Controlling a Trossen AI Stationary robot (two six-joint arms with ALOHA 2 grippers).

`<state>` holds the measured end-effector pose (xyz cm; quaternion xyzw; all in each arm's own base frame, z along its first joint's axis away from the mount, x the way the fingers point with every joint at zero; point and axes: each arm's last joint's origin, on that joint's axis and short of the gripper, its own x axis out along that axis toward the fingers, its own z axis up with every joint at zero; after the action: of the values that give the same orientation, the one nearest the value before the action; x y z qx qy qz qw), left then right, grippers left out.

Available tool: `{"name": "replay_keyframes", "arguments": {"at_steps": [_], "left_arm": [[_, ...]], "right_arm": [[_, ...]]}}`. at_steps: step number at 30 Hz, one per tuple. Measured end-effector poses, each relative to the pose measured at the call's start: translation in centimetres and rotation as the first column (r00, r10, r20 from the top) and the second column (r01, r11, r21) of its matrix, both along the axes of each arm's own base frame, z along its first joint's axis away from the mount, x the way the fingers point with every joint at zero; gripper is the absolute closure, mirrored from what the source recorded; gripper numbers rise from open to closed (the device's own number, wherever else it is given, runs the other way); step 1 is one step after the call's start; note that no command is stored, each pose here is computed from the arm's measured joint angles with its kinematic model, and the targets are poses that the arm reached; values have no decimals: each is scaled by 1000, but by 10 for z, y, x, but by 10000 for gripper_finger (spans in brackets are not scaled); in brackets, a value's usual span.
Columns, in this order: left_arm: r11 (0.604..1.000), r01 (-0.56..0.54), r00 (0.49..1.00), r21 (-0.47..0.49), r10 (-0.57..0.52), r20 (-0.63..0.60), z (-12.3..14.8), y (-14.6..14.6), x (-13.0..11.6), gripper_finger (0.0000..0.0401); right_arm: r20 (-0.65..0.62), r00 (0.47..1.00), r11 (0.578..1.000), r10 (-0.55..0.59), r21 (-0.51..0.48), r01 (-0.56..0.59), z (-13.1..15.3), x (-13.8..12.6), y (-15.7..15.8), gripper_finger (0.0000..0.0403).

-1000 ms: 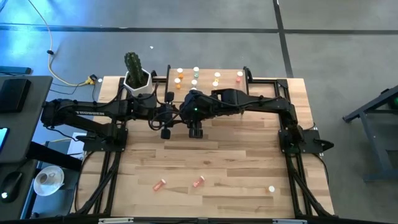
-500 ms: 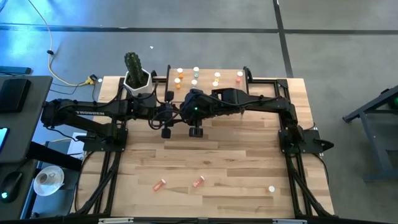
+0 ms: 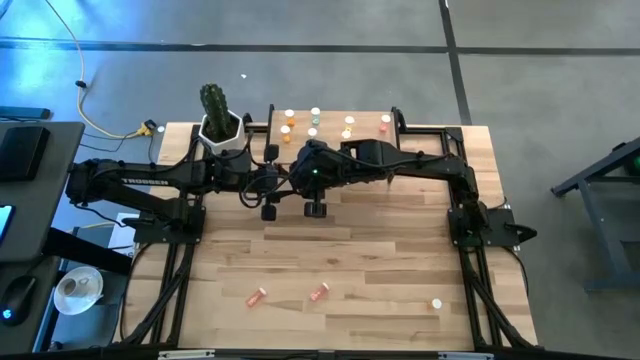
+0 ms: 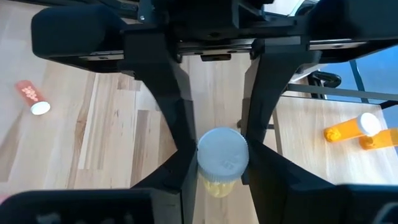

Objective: Pick and place medicine bottles onto shelf by color
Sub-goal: Put the yellow pill bottle on the shelf

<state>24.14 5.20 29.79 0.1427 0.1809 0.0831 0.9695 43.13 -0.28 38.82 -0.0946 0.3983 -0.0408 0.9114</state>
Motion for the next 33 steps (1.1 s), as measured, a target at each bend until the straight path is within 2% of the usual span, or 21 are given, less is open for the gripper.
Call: {"name": "replay_keyframes", "arguments": {"at_steps": [6, 9, 12, 15, 24, 27, 33], "left_arm": [[1000, -8, 1000, 2, 8, -3, 0, 0, 0, 221], [997, -71, 997, 26, 71, 0, 1, 2, -1, 205], [987, -147, 989, 70, 148, -7, 1, 5, -2, 202], [978, -178, 983, 110, 181, -12, 1, 7, -3, 204], [970, -217, 976, 109, 218, 7, 3, 15, -4, 205], [968, -225, 974, 108, 225, 7, 3, 17, -5, 205], [968, -226, 974, 108, 227, 7, 3, 17, -5, 205]], "right_arm": [[-6, 1000, 1000, -9, 1, 9, 1, -2, -4, 304], [-37, 999, 1000, -13, -2, 13, 3, -8, -4, 304], [-48, 998, 998, -52, -45, 50, 13, -18, -6, 304], [-52, 995, 992, -80, -104, 74, 24, -31, -9, 304], [-44, 983, 973, -176, -156, 167, 52, -71, -30, 304], [-90, 975, 972, -201, -143, 187, 45, -77, -43, 304], [-147, 960, 970, -237, -96, 224, 11, -86, -70, 304]]}}
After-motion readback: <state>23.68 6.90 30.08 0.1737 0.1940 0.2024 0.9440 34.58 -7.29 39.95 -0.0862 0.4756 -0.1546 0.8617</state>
